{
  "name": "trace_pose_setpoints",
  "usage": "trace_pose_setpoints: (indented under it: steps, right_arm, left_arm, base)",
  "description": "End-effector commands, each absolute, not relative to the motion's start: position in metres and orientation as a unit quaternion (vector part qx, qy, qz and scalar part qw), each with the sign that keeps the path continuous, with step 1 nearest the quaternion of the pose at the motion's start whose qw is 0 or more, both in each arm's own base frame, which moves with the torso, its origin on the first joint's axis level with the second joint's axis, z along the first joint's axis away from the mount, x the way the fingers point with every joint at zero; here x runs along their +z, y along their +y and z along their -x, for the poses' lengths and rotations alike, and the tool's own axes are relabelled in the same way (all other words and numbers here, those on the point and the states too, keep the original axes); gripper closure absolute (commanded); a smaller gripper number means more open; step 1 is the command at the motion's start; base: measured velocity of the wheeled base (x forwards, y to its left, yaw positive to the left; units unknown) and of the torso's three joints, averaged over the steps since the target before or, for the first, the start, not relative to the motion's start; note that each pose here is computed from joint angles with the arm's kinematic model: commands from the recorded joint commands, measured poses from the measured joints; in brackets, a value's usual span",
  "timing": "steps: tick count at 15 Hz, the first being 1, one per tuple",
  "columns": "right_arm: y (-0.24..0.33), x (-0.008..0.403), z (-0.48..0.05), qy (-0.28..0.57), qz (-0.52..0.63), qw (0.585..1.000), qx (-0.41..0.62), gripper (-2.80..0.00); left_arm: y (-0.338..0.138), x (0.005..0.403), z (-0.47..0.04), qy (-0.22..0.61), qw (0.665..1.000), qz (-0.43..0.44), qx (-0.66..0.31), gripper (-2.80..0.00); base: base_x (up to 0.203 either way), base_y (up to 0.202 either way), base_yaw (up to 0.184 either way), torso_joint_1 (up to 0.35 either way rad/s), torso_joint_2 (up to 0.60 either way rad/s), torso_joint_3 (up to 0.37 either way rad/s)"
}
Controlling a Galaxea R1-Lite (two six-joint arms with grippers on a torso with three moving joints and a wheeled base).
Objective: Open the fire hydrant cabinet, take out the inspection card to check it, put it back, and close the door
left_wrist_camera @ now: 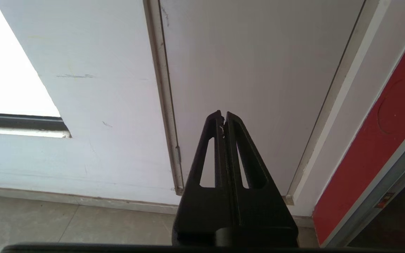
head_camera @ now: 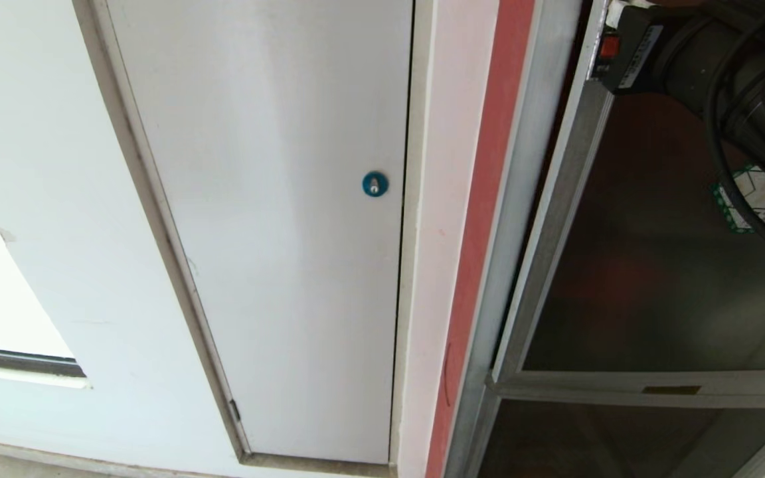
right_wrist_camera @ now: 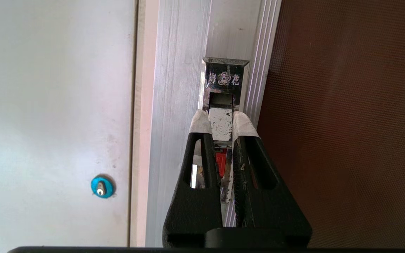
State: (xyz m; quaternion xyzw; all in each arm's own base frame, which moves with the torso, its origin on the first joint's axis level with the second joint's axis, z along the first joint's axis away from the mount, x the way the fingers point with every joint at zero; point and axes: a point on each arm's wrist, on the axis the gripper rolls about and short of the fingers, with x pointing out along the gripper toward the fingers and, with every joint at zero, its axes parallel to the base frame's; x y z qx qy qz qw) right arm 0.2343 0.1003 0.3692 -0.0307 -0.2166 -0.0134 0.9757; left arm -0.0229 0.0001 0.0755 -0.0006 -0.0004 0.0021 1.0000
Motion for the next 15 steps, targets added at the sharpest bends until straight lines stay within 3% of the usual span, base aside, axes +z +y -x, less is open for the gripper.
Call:
trace_pose_setpoints:
  steps: [1, 15]
  right_arm:
    - [0.095, 0.375, -0.223, -0.23, 0.024, 0.973, -0.018, 0.0]
    - [0.094, 0.358, -0.222, -0.204, 0.037, 0.978, -0.015, 0.0]
  left_arm:
    - [0.0, 0.075, 0.023, 0.001, 1.0, 0.001, 0.002, 0.0]
    - [0.0, 0.075, 0.023, 0.001, 1.0, 0.001, 0.002, 0.0]
  base:
    - [0.0, 0.0, 0.0, 0.0, 0.0, 0.0]
    - [0.0, 0.0, 0.0, 0.0, 0.0, 0.0]
